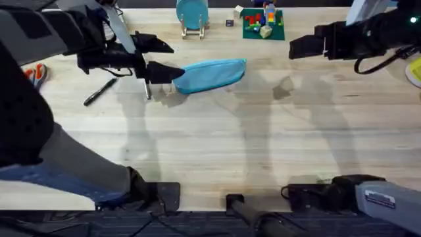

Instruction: Unzip the bag, pick up the pens from the table one at a time and place them inside, then zip the bag closed.

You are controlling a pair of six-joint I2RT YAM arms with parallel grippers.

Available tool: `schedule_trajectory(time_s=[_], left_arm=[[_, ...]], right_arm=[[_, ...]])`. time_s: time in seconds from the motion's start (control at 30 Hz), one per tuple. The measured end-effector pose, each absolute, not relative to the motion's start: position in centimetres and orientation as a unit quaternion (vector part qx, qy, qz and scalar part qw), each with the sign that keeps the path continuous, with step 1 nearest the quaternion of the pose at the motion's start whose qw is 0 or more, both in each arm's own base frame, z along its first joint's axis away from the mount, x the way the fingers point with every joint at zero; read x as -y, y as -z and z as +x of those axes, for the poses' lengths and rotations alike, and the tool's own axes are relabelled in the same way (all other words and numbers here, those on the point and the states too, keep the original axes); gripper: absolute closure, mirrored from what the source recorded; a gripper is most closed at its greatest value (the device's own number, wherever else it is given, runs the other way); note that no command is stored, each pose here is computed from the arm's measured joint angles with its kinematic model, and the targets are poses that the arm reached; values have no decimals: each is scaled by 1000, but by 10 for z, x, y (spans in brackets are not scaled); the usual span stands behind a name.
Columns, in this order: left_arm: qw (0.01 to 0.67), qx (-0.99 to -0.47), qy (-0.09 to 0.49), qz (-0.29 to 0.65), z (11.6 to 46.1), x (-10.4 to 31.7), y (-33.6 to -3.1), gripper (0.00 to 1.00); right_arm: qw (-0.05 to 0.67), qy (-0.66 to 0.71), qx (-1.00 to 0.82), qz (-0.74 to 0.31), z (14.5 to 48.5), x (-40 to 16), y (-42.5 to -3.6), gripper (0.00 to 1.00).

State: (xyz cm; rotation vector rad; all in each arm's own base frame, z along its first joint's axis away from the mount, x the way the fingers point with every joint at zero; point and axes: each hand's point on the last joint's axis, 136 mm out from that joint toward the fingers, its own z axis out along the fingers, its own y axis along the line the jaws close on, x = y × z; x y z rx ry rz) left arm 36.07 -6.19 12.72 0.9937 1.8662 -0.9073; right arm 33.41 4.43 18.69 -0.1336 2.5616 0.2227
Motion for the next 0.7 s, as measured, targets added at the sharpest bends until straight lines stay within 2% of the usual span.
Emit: schedule_trajectory(time_s=[0.2,0.27,0.7], left_arm=[[400,-740,375,390,361,63,-113,35],[399,-740,378,388,361,63,-111,68],[385,-744,390,383,354,65,-110,152]], right_arm=[[278,-83,-956,-50,334,-44,-186,5],[278,-83,-956,-50,334,-44,-186,5],[278,-83,-956,-50,334,-44,-186,4]])
